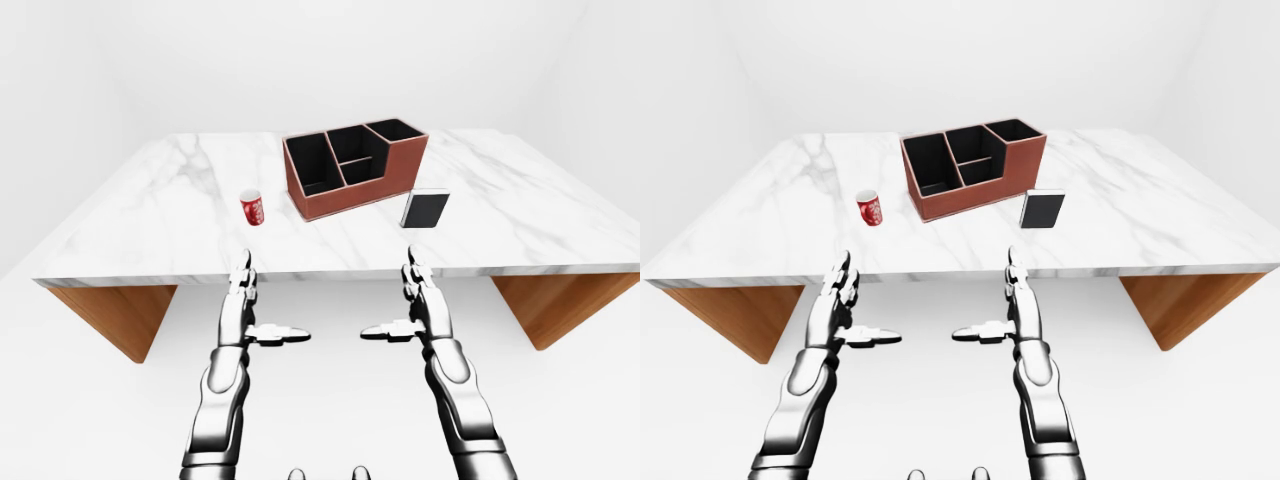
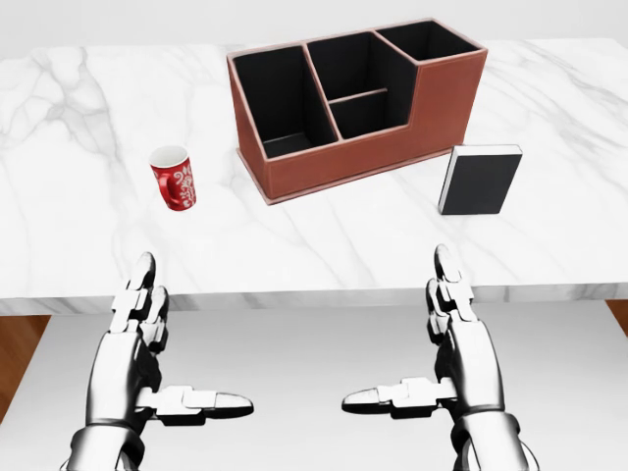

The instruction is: Pick up the book and place it in the left compartment of the caddy.

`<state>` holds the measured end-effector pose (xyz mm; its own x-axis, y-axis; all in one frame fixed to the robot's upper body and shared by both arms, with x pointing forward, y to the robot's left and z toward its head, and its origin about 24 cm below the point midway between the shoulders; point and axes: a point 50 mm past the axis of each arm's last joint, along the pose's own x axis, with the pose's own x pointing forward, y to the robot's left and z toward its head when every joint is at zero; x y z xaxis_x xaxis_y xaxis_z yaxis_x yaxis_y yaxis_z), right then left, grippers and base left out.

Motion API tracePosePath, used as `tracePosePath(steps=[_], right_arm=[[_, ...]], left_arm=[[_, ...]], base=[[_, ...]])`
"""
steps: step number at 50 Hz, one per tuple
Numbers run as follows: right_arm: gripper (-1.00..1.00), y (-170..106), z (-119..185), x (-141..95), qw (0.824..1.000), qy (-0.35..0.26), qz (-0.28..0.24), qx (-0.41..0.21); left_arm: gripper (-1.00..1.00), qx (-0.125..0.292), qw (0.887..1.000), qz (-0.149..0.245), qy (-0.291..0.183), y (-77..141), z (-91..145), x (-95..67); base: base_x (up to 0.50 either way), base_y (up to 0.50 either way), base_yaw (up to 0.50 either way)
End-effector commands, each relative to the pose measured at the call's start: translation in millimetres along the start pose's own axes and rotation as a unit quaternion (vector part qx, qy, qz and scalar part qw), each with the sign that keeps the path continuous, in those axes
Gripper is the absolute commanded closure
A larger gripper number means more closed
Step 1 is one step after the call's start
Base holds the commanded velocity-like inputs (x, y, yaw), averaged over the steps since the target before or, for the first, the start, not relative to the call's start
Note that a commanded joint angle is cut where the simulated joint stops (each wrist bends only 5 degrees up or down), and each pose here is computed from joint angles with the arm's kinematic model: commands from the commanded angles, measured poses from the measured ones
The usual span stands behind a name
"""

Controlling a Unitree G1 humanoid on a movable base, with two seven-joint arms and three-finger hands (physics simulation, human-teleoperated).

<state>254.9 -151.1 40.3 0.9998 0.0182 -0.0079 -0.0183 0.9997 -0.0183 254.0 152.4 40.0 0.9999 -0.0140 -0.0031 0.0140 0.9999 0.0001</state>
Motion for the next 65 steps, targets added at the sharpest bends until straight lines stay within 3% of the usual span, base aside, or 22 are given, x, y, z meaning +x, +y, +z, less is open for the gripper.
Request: tracePosePath(steps=[1, 28, 54, 65], right_arm=[[-1.00, -1.1, -5.0, 3.5, 0.999, 0.012, 0.023, -0.024], [-1.00, -1.4, 8.5, 7.7, 0.997, 0.011, 0.044, -0.057], [-1.00, -2.3, 72.8, 17.2, 0.984, -0.114, 0.074, -0.112], [-1.00, -3.3, 98.2, 19.4, 0.973, -0.160, 0.099, -0.135]], left_arm=[[-1.00, 0.001, 1.000, -0.014, 0.002, 6.2, -0.9, -0.3], [-1.00, 0.004, 1.000, -0.029, -0.006, 9.7, 13.3, 5.4], [-1.00, 0.043, 0.995, -0.050, -0.069, 13.1, 49.3, 13.8], [-1.00, 0.065, 0.989, -0.053, -0.117, 13.0, 74.2, 16.2]], base=[[0.00, 0.00, 0.00], [0.00, 0.00, 0.00], [0.00, 0.00, 0.00], [0.00, 0.00, 0.00]])
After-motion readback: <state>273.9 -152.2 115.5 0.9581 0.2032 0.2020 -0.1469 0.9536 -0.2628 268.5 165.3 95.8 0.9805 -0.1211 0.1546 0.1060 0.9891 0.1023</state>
